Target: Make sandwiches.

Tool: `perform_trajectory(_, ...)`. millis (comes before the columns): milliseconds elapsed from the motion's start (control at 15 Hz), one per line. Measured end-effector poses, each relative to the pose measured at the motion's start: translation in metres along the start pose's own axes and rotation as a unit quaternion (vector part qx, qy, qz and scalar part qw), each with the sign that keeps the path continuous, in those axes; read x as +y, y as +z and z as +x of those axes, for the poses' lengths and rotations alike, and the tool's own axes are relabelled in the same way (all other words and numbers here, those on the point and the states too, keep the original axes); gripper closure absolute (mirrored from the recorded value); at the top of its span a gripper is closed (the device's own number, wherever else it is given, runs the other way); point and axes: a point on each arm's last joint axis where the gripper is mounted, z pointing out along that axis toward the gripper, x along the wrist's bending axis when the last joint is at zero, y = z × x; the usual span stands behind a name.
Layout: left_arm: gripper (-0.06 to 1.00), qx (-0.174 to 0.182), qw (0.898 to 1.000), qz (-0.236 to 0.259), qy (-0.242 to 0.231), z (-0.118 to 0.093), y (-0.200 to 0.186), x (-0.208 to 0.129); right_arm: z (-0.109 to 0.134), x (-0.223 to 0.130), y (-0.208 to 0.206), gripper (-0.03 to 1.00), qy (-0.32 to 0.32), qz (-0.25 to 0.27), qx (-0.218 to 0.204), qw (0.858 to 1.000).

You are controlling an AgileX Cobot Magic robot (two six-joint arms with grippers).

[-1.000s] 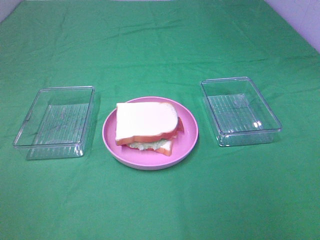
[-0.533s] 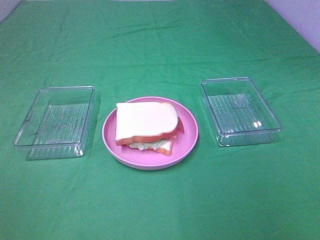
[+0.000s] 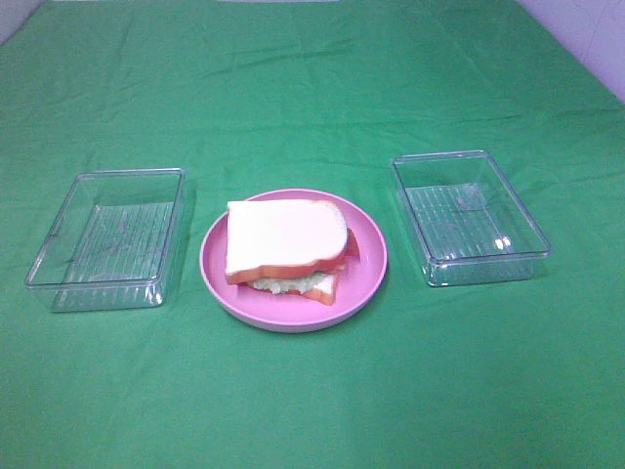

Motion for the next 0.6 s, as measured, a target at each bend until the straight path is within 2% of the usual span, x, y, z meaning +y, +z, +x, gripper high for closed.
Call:
perform_trajectory(267, 0.17, 0.0, 1.0, 0.0, 0.0, 0.0, 0.0, 0.0, 0.0, 0.0001, 0.0, 0.29, 0.002, 0.0, -0.001, 1.0)
perform_trajectory(400, 0.17, 0.009, 1.0, 0.0, -0.004, -0.0002, 0.0, 0.0, 0.0005, 0.0006, 0.0005, 0.29, 0.02, -0.001, -0.019, 1.0)
perform_trajectory(533, 0.17, 0.063, 0.998, -0.001, -0.03, -0.0008, 0.0001, 0.0, 0.0004, 0.0013, 0.0014, 0.29, 0.05, 0.0, -0.055, 0.997)
perform_trajectory(600, 0.17, 0.123, 0.991, -0.001, -0.059, -0.0015, 0.0003, 0.0001, 0.0003, 0.002, 0.0022, 0.29, 0.077, 0.0, -0.088, 0.993)
